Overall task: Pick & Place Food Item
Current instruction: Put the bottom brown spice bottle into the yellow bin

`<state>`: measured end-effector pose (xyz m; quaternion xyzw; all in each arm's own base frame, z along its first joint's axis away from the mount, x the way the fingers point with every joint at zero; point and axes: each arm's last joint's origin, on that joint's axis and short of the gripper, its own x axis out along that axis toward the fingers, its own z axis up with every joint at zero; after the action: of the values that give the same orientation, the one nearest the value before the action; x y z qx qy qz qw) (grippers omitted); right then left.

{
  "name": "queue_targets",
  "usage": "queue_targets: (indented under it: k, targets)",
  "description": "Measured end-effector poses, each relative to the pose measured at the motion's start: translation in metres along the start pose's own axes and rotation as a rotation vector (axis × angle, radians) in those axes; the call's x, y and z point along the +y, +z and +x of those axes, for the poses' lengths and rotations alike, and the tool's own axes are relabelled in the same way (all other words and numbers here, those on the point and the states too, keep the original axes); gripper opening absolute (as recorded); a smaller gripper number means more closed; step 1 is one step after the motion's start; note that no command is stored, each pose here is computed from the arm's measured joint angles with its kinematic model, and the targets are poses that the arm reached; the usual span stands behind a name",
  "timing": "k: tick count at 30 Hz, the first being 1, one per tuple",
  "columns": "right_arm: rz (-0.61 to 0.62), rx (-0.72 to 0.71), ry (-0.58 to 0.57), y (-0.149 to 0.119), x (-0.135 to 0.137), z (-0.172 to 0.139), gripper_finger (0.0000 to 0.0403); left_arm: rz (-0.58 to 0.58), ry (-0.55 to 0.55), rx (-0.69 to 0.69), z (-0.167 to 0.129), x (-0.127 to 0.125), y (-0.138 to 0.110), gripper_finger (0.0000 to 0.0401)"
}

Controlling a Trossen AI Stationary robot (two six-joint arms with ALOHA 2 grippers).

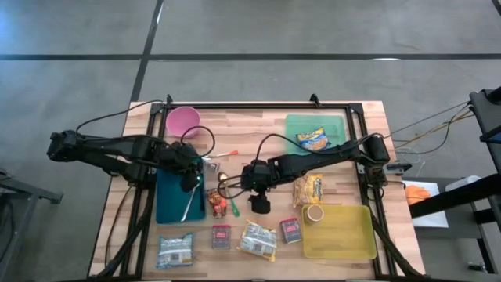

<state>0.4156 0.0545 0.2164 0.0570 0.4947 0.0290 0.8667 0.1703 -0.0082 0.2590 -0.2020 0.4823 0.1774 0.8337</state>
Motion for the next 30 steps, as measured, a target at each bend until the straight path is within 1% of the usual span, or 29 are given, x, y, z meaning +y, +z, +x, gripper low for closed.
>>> queue_targets:
  k: [13, 17, 21, 30]
  targets:
    - [-0.113, -0.004, 0.012, -0.004, 0.012, 0.004, 0.0260, -0.003, -0.006, -0.003, 0.002, 0.000, -0.001, 0.0222]
    - [-0.119, 0.002, 0.036, -0.006, 0.015, 0.017, 0.0260, -0.001, 0.004, 0.012, 0.005, 0.001, -0.003, 0.0222]
    - [-0.140, 0.024, 0.033, -0.009, 0.019, 0.029, 0.0260, 0.000, 0.005, 0.027, 0.008, 0.002, -0.006, 0.0222]
    - [-0.151, 0.032, 0.002, -0.010, 0.017, 0.031, 0.0260, 0.000, -0.002, 0.037, 0.008, 0.002, -0.006, 0.0222]
